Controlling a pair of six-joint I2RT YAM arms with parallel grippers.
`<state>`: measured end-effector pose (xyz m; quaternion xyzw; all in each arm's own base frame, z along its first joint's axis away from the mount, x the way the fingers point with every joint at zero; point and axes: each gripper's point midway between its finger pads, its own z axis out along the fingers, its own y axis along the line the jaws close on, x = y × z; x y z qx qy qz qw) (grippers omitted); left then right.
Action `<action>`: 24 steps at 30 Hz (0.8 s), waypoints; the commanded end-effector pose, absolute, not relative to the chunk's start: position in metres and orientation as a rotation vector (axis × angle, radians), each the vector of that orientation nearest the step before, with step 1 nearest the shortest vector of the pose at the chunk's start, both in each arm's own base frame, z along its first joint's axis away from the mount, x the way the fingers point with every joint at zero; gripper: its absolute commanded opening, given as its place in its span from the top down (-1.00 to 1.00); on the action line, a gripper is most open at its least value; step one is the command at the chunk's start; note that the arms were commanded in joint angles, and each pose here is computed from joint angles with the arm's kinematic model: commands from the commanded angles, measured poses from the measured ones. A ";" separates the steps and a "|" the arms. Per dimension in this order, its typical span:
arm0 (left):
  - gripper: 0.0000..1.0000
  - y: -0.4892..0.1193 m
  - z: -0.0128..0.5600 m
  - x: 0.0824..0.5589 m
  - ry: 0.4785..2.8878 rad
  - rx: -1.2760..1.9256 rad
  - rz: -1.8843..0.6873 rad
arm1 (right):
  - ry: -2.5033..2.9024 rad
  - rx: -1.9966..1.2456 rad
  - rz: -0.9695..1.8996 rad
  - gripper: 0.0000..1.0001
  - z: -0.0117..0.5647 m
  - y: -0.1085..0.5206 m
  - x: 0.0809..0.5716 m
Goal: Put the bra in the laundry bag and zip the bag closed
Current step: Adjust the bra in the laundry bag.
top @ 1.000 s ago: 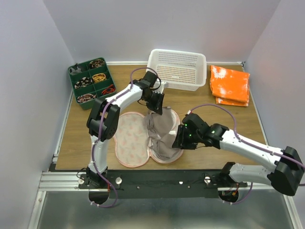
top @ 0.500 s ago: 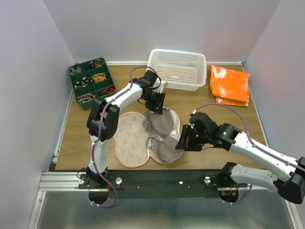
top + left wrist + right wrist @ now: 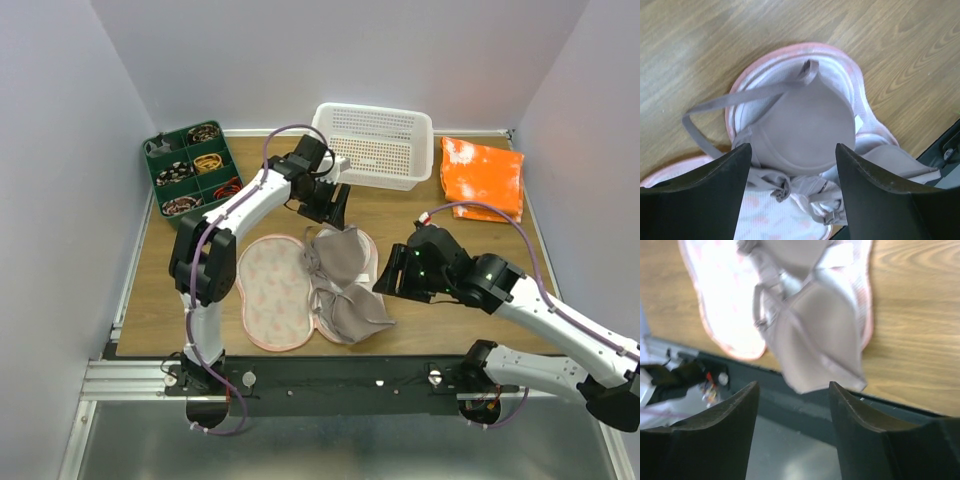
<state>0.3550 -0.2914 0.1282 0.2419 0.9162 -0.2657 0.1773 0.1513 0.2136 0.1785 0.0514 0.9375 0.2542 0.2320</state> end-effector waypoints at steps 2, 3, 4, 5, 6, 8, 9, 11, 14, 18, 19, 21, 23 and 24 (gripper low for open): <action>-0.55 -0.258 0.128 0.330 2.629 0.643 -0.607 | 2.515 0.169 0.546 -0.35 0.174 0.208 0.178; -0.55 -0.254 0.127 0.327 2.634 0.622 -0.592 | 2.510 0.168 0.549 -0.35 0.174 0.212 0.182; -0.55 -0.246 0.125 0.315 2.649 0.608 -0.584 | 2.525 0.160 0.521 -0.35 0.168 0.215 0.186; -0.55 -0.244 0.125 0.309 2.653 0.582 -0.597 | 2.521 0.160 0.510 -0.36 0.167 0.217 0.189; -0.56 -0.243 0.126 0.302 2.655 0.566 -0.617 | 2.498 0.169 0.481 -0.36 0.168 0.217 0.197; -0.56 -0.236 0.127 0.282 2.660 0.519 -0.654 | 2.490 0.171 0.425 -0.36 0.164 0.216 0.208; -0.56 -0.235 0.128 0.274 2.662 0.498 -0.671 | 2.479 0.174 0.401 -0.39 0.163 0.216 0.214; -0.59 -0.233 0.129 0.253 2.648 0.469 -0.754 | 2.483 0.171 0.366 -0.39 0.161 0.216 0.225; -0.59 -0.241 0.127 0.220 2.651 0.426 -0.868 | 2.473 0.158 0.390 -0.39 0.162 0.221 0.238; -0.57 -0.250 0.116 0.191 2.680 0.386 -0.917 | 2.479 0.130 0.420 -0.39 0.158 0.228 0.250; -0.56 -0.251 0.112 0.182 2.695 0.362 -0.935 | 2.479 0.131 0.425 -0.39 0.158 0.228 0.252; -0.49 -0.257 0.113 0.183 2.662 0.325 -0.974 | 2.476 0.112 0.428 -0.39 0.159 0.230 0.254; -0.37 -0.262 0.113 0.184 2.640 0.269 -1.018 | 2.479 0.104 0.426 -0.39 0.158 0.230 0.256; -0.31 -0.265 0.115 0.184 2.627 0.259 -1.033 | 2.475 0.100 0.429 -0.39 0.159 0.231 0.256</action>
